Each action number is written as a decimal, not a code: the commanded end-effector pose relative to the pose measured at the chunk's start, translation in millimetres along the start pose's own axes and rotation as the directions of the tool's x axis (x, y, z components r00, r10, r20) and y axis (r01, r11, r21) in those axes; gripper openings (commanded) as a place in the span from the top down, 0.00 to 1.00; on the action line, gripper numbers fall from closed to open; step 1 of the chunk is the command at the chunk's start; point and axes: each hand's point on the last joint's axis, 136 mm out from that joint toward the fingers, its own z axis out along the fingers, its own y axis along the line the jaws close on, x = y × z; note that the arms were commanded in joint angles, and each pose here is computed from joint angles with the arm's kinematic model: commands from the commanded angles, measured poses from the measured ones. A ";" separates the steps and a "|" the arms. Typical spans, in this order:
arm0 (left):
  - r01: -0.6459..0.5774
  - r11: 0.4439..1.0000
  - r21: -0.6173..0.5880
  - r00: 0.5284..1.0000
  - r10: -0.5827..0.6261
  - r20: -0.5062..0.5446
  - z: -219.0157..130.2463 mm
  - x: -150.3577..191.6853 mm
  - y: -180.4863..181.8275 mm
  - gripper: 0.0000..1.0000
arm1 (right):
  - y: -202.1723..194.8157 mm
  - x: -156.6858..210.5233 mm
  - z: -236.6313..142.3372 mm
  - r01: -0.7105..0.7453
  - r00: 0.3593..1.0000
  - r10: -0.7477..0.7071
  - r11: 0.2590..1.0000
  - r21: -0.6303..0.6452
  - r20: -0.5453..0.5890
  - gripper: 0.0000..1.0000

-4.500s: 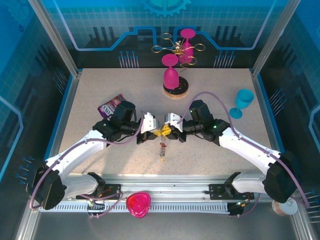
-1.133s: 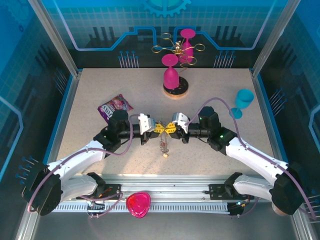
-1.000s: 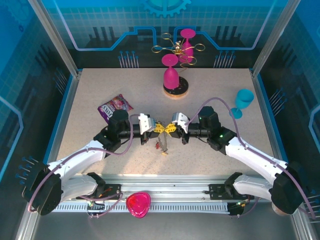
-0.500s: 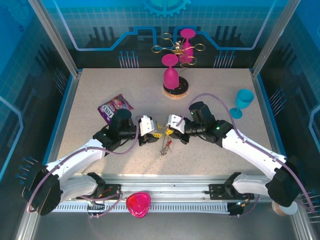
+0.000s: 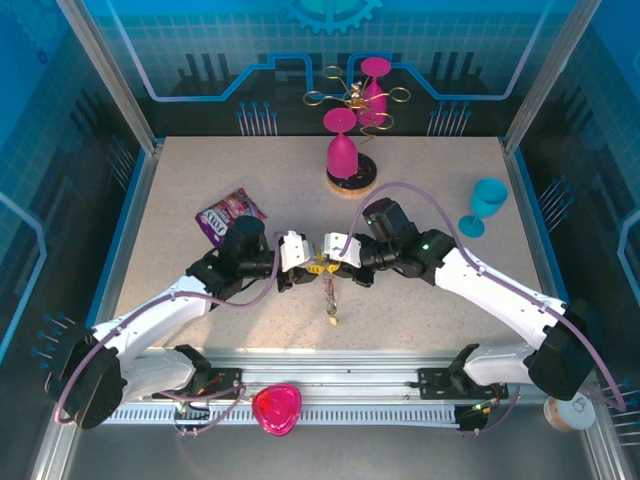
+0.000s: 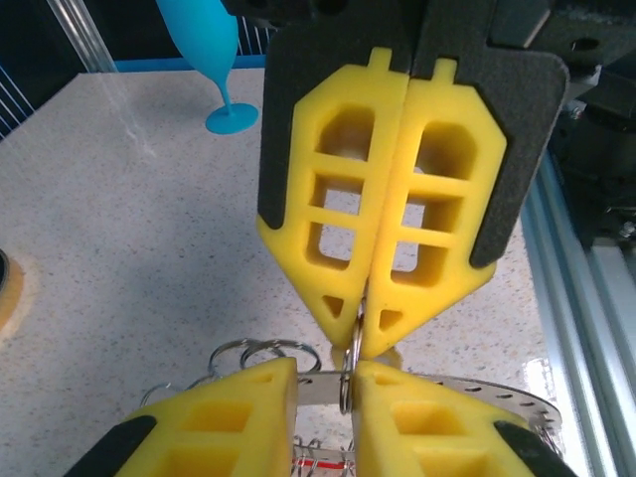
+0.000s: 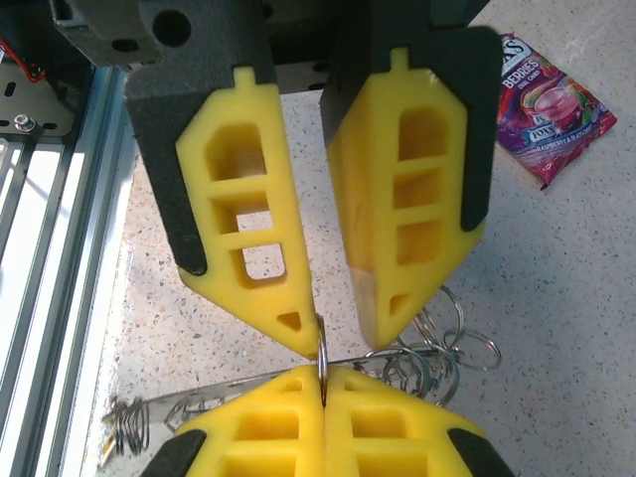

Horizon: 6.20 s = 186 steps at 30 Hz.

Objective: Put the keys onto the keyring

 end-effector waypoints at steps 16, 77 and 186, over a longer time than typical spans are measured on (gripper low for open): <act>-0.068 0.997 0.036 0.976 0.059 0.210 -8.0 -39.3 -10.8 1.00 | -4.7 -14.0 -28.0 -0.135 0.936 0.129 0.991 -0.005 0.329 0.70; -0.023 0.995 0.096 0.996 0.015 0.084 -4.4 -27.8 -8.4 1.00 | 1.6 -33.2 -20.6 0.044 0.986 -0.037 0.998 -0.042 0.163 1.00; -0.044 0.999 0.004 0.996 0.044 0.076 -9.2 -22.3 -0.2 0.78 | 1.5 -20.4 -7.9 0.024 0.998 -0.027 0.998 -0.055 -0.052 1.00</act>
